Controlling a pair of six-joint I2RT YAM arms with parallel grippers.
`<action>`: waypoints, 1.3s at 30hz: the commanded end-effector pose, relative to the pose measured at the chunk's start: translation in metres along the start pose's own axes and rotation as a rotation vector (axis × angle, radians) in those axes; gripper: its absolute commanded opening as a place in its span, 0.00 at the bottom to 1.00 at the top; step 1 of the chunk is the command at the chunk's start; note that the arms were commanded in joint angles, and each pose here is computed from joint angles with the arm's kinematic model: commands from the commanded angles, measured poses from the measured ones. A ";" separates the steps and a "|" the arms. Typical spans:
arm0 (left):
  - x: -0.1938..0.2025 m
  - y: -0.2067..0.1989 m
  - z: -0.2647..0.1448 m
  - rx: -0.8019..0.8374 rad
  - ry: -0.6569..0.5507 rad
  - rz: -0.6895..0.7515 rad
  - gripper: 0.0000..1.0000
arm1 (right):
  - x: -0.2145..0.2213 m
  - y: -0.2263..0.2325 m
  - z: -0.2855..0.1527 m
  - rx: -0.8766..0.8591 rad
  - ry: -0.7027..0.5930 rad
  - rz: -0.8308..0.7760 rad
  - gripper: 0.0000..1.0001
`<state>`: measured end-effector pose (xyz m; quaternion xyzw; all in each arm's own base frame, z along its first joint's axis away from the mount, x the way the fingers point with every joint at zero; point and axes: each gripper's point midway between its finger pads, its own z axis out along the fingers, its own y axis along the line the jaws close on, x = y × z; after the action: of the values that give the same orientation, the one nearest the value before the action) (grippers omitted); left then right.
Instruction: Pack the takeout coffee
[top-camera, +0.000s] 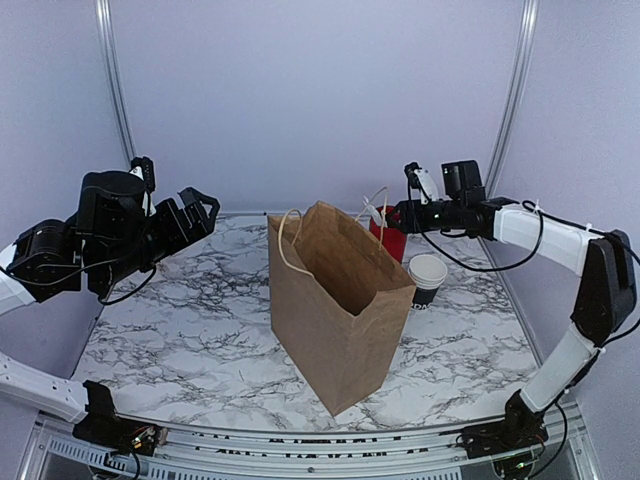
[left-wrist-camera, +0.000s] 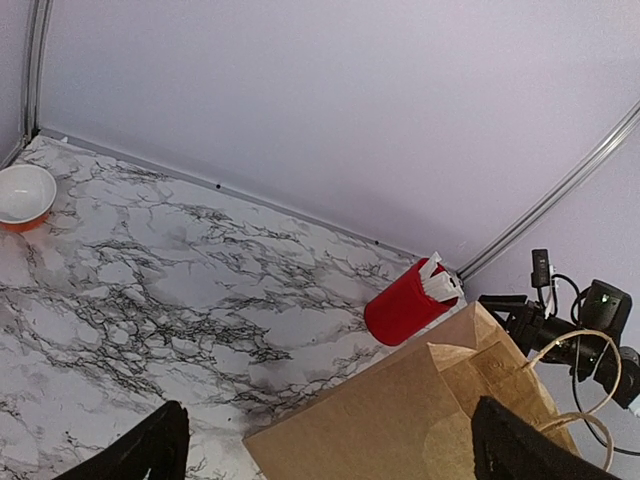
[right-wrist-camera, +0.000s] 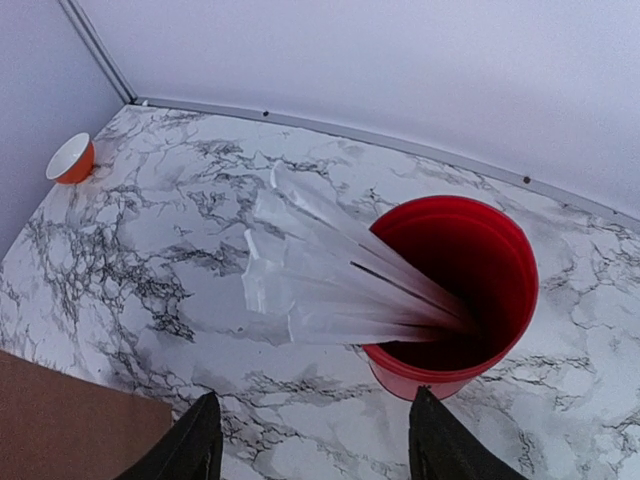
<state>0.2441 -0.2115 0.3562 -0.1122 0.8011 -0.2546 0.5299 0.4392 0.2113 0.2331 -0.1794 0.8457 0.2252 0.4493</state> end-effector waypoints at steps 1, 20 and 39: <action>-0.006 0.002 -0.001 -0.019 -0.009 0.001 0.99 | -0.023 -0.004 0.011 0.002 -0.047 -0.019 0.59; -0.015 0.004 -0.007 -0.014 -0.033 0.002 0.99 | -0.039 -0.026 0.050 0.107 -0.057 -0.012 0.37; -0.011 0.005 -0.005 -0.006 -0.038 -0.011 0.99 | -0.043 -0.027 0.047 0.270 -0.082 -0.085 0.12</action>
<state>0.2445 -0.2079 0.3560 -0.1134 0.8014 -0.2476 0.5325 0.5029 0.2184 0.2190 -0.1452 0.8554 0.1178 0.4830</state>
